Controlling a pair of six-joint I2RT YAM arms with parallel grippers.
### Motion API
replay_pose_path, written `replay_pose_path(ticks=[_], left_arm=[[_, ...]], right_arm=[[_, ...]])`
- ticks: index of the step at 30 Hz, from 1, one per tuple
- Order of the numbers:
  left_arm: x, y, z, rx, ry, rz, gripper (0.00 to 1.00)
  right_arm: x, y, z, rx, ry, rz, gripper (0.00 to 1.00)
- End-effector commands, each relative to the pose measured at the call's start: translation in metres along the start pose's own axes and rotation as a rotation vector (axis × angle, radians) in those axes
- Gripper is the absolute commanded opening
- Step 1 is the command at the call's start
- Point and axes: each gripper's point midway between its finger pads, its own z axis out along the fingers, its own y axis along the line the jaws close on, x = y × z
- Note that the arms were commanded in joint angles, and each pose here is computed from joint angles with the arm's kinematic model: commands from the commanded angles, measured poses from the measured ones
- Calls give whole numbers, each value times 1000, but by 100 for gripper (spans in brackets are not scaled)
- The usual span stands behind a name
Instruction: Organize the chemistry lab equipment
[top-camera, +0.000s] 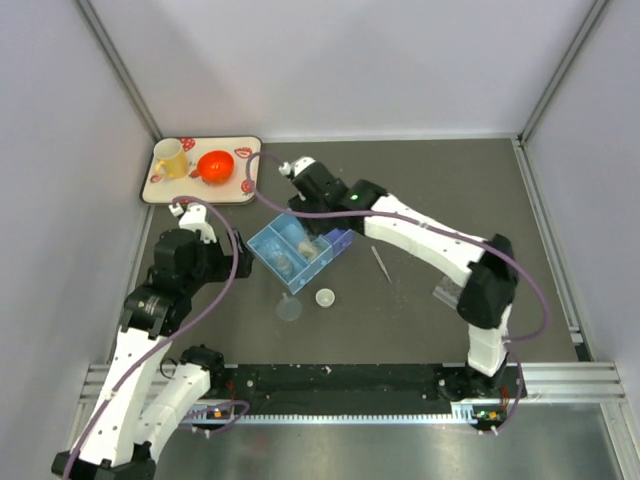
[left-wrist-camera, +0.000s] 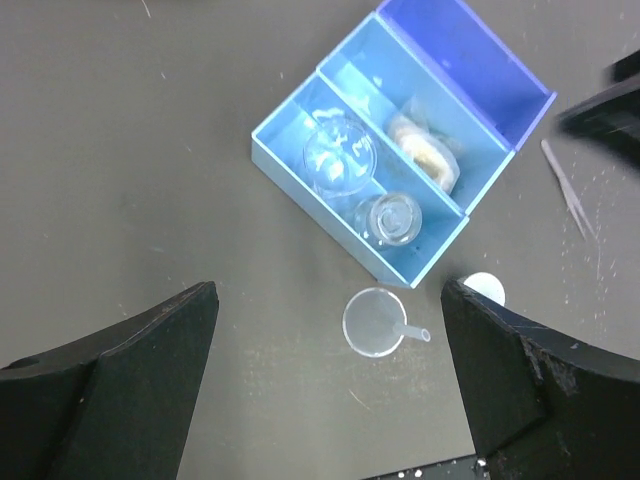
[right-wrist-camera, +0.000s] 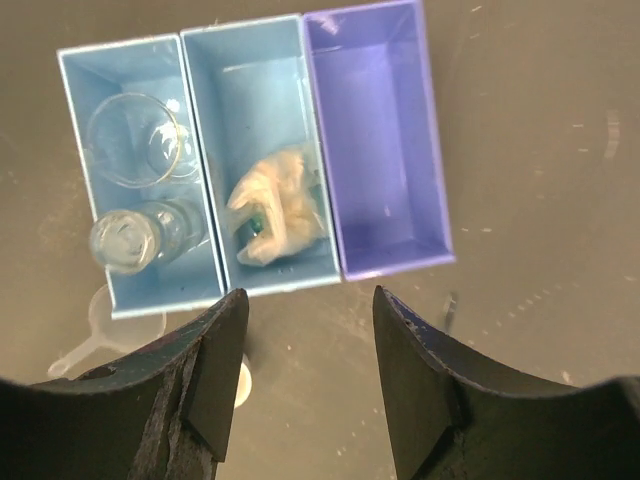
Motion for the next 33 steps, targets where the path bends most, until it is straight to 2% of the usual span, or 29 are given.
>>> replay_pose_path(ticks=[1,2,8,13,19,25,33], left_arm=[[3,-13,13,74,11,-22,98],[10,-17,16,99,37,-23,98],[46,-35,28,169,167,-25,98],[75,-60,39,199,266,35,98],[102,-65,55,182,356,43,98],[123,-62,69,154,399,36,86],[133,-62,80,132,425,36,67]], right_arm=[[-20,-21,-67,48,-137,43,54],[-22,-26,-83,46,-166,56,54],[11,-40,-102,69,-160,88,54],[43,-44,-98,79,-125,103,54],[67,-44,-95,64,-108,124,54],[82,-44,-93,55,-102,140,54],[93,-46,-93,56,-98,140,54]])
